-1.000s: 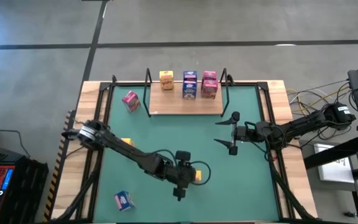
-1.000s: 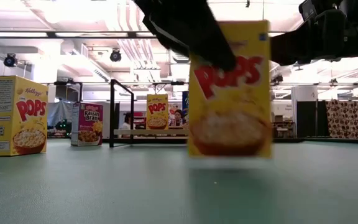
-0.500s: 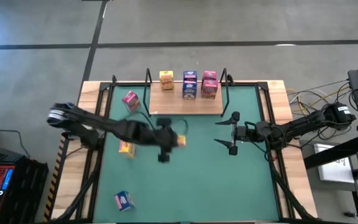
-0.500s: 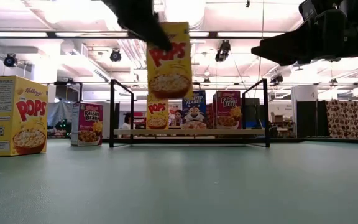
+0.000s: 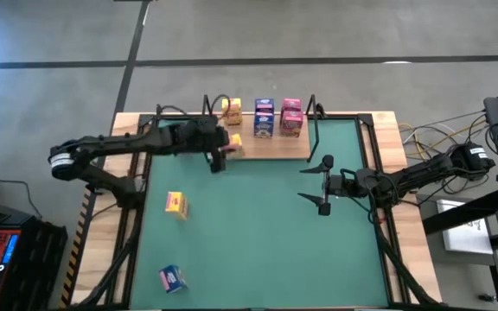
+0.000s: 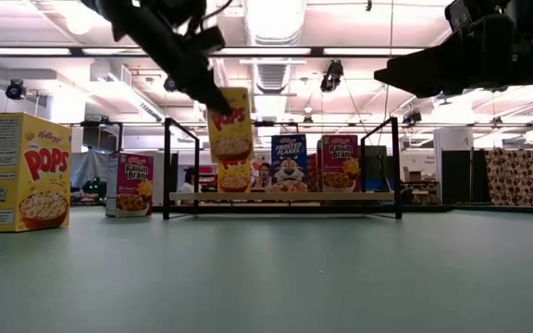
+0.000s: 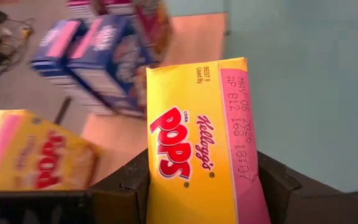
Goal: Stack cereal on shelf
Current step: Put the right yellow cereal box on the shelf aligned with the other yellow cereal box
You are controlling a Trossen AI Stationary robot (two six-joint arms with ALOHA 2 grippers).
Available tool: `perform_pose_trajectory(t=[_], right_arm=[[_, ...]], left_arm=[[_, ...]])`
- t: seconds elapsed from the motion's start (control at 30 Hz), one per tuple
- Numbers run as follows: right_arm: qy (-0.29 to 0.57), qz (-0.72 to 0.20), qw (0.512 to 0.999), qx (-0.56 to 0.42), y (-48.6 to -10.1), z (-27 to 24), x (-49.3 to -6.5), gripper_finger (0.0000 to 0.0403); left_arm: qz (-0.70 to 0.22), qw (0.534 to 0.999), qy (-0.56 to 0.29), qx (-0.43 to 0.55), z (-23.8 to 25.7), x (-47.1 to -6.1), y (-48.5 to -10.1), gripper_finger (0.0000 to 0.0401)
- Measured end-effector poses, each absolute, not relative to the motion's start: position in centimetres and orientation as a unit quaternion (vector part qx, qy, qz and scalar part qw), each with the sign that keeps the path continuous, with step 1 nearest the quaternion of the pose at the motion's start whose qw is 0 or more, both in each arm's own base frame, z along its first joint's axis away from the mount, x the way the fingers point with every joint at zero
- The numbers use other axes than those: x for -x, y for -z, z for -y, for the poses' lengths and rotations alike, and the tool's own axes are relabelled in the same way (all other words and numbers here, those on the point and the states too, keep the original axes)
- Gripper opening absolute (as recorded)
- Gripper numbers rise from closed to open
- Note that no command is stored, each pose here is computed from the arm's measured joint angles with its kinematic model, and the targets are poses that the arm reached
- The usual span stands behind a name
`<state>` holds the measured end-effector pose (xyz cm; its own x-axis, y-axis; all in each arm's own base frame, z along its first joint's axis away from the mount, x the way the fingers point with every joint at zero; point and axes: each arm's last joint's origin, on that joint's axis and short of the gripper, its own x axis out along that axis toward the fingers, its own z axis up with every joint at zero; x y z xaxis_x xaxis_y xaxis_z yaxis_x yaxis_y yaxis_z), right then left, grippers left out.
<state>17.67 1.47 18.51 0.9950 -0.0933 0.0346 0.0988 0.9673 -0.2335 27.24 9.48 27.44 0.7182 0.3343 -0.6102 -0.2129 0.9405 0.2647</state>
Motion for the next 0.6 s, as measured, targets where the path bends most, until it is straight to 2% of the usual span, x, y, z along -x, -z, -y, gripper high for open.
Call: perform_pose_trajectory(t=[0.33, 0.6], right_arm=[[0.048, 0.012, 0.992, 0.118, -18.5, -1.5, -17.7, 0.0327], [0.048, 0.012, 0.992, 0.118, -18.5, -1.5, -17.7, 0.0327]], left_arm=[[-0.350, 0.917, -0.154, -0.111, -16.5, -26.5, -25.3, 0.0162], [-0.368, 0.907, -0.161, -0.126, -19.4, -26.3, -24.6, 0.0162]])
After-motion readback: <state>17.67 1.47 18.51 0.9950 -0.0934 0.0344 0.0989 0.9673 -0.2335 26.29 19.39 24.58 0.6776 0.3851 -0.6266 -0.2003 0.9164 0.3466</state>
